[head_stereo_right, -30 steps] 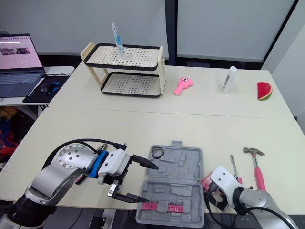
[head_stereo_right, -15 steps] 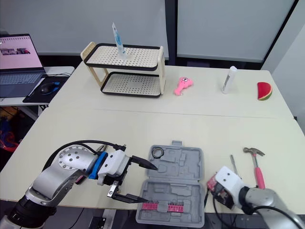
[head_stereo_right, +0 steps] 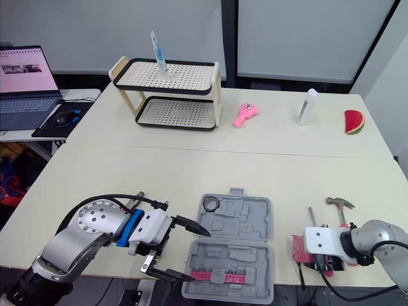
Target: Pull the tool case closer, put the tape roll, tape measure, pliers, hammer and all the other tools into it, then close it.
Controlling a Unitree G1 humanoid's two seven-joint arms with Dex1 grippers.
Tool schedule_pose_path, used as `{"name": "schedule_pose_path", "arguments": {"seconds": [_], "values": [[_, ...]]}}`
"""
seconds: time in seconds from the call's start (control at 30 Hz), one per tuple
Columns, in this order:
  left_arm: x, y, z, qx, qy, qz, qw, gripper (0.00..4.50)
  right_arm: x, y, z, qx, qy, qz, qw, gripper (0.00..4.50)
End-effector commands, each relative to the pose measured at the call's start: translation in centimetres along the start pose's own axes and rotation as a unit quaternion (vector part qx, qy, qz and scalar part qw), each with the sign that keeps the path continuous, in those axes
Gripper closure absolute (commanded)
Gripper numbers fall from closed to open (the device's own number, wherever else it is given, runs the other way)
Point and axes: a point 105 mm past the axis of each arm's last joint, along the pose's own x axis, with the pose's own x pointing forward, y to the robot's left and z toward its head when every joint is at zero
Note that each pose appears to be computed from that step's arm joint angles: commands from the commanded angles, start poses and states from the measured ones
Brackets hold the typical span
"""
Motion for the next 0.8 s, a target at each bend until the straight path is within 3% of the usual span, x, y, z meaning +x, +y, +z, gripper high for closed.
{"name": "schedule_pose_path", "arguments": {"seconds": [0.03,0.63,0.77,0.8], "values": [[0.3,-0.4,0.6,0.011,-0.002,-0.009,1.000,0.00,0.7,0.7,0.5,-0.001,-0.010,0.017,1.000,1.38],[0.4,-0.4,0.3,0.011,-0.004,-0.012,1.000,0.00,2.1,2.1,0.9,0.011,-0.026,0.028,0.999,1.38],[0.3,-0.5,0.3,0.010,-0.003,-0.013,1.000,0.00,1.8,1.6,1.3,0.004,-0.035,0.016,0.999,0.05],[0.3,-0.5,0.3,0.010,-0.003,-0.013,1.000,0.00,1.4,1.4,1.4,0.001,-0.037,0.012,0.999,0.02]]}}
